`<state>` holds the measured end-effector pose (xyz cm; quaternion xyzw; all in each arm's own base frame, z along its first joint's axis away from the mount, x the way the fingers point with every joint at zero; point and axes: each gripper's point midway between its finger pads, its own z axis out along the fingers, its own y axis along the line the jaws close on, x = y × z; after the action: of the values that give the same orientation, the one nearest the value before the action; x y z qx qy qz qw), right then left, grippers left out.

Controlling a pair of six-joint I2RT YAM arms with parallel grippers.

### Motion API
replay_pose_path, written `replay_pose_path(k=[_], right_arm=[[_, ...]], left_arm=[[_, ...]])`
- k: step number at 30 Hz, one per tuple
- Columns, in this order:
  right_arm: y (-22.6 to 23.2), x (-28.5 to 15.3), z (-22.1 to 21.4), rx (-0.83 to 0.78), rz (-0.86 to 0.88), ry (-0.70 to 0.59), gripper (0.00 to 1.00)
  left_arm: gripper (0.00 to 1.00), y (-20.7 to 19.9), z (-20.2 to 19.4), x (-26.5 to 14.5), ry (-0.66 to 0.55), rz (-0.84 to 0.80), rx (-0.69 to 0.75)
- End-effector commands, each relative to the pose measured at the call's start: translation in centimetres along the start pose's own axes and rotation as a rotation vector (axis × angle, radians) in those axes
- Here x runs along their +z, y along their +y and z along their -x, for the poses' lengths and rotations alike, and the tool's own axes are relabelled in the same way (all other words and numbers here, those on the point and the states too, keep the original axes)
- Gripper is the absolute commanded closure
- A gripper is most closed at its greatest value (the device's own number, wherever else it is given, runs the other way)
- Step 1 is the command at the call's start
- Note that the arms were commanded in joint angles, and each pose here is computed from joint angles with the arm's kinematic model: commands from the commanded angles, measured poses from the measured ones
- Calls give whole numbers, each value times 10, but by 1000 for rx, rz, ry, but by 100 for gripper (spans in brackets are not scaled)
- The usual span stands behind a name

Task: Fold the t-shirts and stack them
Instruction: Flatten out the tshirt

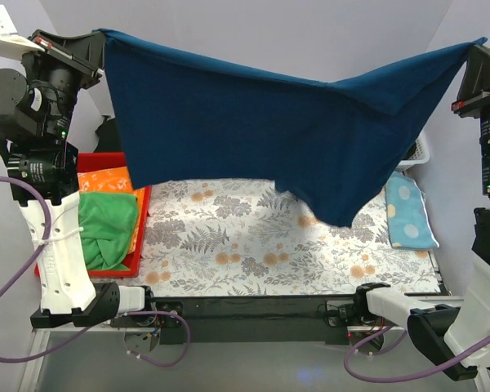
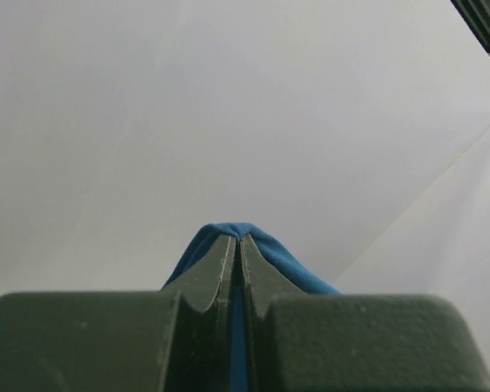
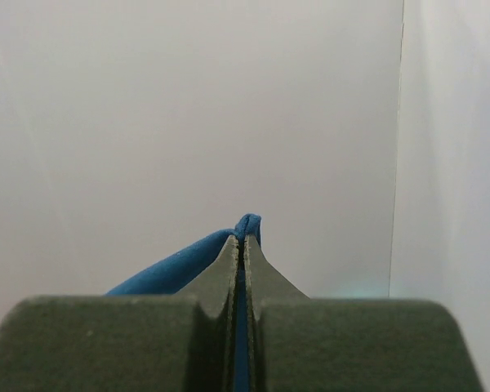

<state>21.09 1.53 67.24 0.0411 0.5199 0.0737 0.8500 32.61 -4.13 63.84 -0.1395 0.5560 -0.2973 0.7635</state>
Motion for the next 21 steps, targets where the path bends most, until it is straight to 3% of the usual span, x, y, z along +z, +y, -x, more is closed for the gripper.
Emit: replay_pose_path(k=[1,13,14,16,17,21], right_arm=[[0,27,-1,-16,-16,-33,99],[6,129,-146,-28,-39,197,99],[6,137,-152,-29,-43,202,99],[8,158,-161,-31,-42,197,99],[11,164,-160,-30,-37,187,99],[19,182,-155,-7,-4,137,99]], left_arm=[[100,35,-28,33,57,78,-6],[100,127,-140,123,258,174,-97],[100,145,-161,136,290,194,-110],[100,143,-159,151,275,170,-124],[100,160,-177,163,301,189,-135],[100,152,-168,185,259,132,-153]])
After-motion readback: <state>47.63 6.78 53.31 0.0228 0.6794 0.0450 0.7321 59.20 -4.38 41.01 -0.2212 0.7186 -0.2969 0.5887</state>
